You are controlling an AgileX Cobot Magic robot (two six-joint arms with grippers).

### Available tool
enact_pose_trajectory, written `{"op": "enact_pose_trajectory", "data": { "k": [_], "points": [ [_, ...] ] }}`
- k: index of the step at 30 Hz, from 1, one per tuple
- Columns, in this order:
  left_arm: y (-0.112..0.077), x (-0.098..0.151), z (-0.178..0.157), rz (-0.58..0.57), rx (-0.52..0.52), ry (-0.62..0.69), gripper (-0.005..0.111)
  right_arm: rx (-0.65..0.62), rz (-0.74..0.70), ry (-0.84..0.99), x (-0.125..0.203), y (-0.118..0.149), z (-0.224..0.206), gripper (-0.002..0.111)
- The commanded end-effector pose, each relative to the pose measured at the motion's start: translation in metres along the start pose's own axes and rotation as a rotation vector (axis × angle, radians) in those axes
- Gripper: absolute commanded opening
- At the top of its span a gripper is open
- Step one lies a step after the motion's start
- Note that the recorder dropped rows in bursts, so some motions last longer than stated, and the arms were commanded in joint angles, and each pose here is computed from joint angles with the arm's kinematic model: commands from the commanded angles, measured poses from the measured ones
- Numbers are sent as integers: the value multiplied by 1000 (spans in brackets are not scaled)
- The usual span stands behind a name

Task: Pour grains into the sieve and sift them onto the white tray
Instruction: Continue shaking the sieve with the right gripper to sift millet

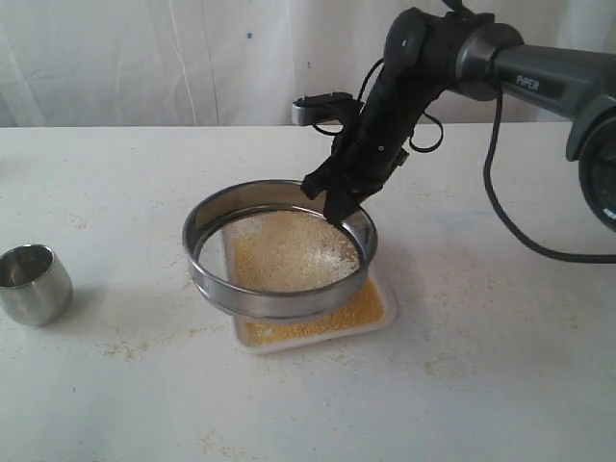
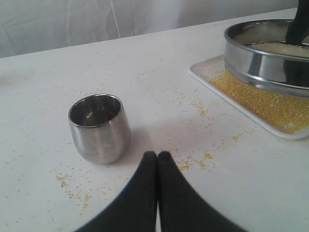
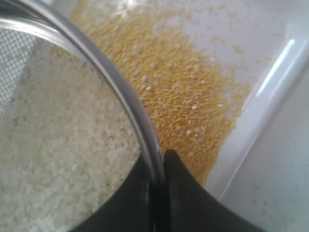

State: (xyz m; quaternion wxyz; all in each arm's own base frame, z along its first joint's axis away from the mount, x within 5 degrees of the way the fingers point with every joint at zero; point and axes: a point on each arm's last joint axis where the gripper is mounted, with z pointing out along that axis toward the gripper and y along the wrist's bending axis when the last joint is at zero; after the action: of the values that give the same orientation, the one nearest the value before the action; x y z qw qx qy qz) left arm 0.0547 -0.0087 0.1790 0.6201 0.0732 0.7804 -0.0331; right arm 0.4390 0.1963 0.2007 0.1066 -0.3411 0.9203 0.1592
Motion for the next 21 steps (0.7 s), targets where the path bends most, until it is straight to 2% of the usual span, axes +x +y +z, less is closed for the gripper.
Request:
{"op": "enact_pose_trajectory", "data": {
  "k": [1, 2, 3, 5, 6, 7, 8, 9, 10, 11, 12, 13, 15, 16, 17, 18, 19, 20, 21],
  "points": [
    [0, 1, 0, -6, 1, -4, 0, -168, -179, -60, -5, 20, -9, 0],
    [0, 1, 0, -6, 1, -4, 0, -140, -216, -43, -4, 20, -8, 0],
    [0, 1, 0, -6, 1, -4, 0, -48, -119, -35, -5, 12, -8, 0],
    [0, 1, 0, -6, 1, -4, 0, 91, 206, -133, -12, -5, -10, 0],
    [0, 1, 0, -6, 1, -4, 0, 54, 156, -124, -11, -3, -10, 0],
    [0, 1, 0, -6, 1, -4, 0, -67, 6, -84, -8, 9, -10, 0],
    [0, 1, 0, -6, 1, -4, 0, -153, -201, -53, -5, 21, -9, 0],
    [0, 1, 0, -6, 1, -4, 0, -130, -250, -41, -4, 19, -9, 0],
    [0, 1, 0, -6, 1, -4, 0, -46, -187, -8, -2, 11, -8, 0],
    [0, 1, 0, -6, 1, -4, 0, 85, 1, -65, -7, -2, -9, 0],
    [0, 1, 0, -6, 1, -4, 0, 107, 203, -103, -9, -7, -10, 0],
    [0, 1, 0, -6, 1, -4, 0, 78, 141, -87, -8, -5, -10, 0],
    [0, 1, 0, -6, 1, -4, 0, -118, -224, -35, -3, 16, -10, 0],
    [0, 1, 0, -6, 1, -4, 0, -110, -221, -31, -3, 15, -11, 0],
    [0, 1, 0, -6, 1, -4, 0, -23, -112, -43, -5, 7, -10, 0],
    [0, 1, 0, -6, 1, -4, 0, 77, 77, -105, -9, -6, -12, 0],
    [0, 1, 0, -6, 1, -4, 0, 85, 209, -134, -11, -8, -13, 0],
    [0, 1, 0, -6, 1, -4, 0, 0, 144, -119, -10, -1, -14, 0],
    [0, 1, 0, -6, 1, -4, 0, -131, -12, -105, -9, 12, -15, 0]
  ]
}}
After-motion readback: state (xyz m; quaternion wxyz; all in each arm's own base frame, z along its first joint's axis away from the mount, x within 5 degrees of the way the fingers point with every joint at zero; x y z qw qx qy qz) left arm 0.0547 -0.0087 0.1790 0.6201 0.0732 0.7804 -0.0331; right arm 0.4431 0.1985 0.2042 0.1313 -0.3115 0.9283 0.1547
